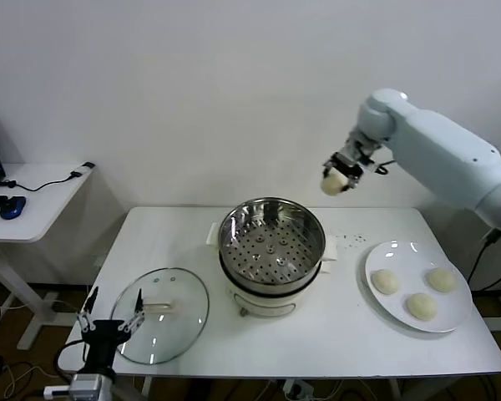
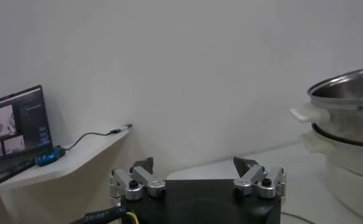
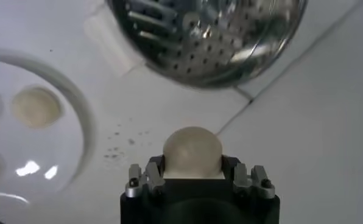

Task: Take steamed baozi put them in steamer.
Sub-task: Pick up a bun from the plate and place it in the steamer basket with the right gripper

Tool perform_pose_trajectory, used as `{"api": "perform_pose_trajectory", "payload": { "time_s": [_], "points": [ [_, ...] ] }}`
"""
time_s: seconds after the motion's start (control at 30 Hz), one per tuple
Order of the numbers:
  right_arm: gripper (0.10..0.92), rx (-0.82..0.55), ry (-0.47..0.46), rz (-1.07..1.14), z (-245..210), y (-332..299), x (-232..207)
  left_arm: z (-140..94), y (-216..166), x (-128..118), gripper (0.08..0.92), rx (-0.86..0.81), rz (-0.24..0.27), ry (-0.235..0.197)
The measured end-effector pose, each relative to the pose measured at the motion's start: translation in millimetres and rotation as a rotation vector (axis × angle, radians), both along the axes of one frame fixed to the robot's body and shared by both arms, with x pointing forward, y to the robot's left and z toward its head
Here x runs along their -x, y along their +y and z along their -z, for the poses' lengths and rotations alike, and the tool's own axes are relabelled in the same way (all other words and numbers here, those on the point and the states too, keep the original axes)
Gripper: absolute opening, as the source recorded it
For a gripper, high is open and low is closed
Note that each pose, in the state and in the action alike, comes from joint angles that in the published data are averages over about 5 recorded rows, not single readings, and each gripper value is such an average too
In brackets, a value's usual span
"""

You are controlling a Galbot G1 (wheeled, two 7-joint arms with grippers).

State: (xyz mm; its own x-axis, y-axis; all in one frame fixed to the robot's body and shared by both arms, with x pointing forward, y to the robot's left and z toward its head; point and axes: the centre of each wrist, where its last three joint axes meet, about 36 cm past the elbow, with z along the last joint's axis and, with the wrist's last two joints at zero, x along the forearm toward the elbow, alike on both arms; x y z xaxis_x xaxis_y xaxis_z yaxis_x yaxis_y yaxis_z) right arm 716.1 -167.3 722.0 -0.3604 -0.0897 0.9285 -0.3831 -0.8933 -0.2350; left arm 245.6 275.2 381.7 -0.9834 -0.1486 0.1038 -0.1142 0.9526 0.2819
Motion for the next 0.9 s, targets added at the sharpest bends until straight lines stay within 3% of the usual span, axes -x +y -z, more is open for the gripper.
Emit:
{"api": "perform_pose_trajectory", "payload": {
  "time_s": [0.37,0.9],
  "points": [
    [0.619,0.169,-0.026,-0.307,47,90,23,3,0,5,0.823,0.008,-0.008,0.014],
    [0.619,0.261,0.028,-0.417,127,122,23,8,1,1,0.823,0.015,-0.012,0.021]
  ]
}}
